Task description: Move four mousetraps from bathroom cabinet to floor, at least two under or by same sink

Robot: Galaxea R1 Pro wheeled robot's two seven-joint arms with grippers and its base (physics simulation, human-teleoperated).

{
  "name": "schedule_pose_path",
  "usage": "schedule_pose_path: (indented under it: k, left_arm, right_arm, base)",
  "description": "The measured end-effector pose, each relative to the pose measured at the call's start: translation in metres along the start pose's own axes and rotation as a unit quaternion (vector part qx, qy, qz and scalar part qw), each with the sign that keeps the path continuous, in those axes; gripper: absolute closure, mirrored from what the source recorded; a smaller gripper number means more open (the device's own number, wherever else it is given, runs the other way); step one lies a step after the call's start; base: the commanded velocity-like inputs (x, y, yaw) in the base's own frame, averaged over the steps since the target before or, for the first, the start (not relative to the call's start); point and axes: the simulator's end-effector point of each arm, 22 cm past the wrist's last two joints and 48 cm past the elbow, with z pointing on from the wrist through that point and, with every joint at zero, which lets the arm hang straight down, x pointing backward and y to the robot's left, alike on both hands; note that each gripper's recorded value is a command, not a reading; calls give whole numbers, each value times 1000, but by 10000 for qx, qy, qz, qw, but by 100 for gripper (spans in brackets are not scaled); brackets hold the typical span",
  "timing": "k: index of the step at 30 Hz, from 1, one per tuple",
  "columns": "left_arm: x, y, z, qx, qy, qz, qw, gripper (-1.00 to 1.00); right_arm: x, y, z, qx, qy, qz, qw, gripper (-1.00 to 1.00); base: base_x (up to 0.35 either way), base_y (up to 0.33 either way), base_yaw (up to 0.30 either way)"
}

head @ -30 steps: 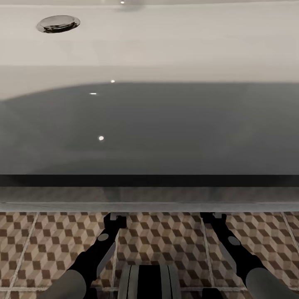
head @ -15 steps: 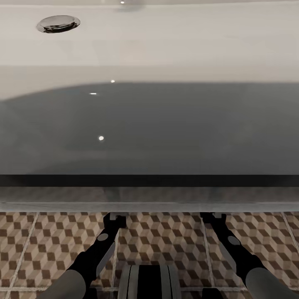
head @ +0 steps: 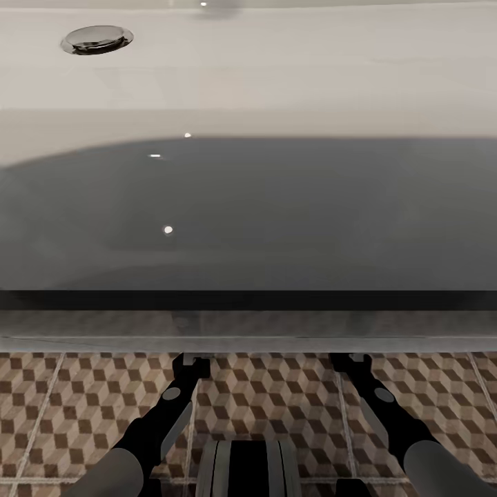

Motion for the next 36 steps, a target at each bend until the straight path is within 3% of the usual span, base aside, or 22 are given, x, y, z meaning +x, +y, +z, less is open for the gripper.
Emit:
schedule_pose_path:
  k: [36]
  left_arm:
    - [-18,-3,1,29,-168,-29,9998,100]
  right_arm:
    - [-1,5,0,-26,-52,7,10000,100]
  base:
    - [0,0,0]
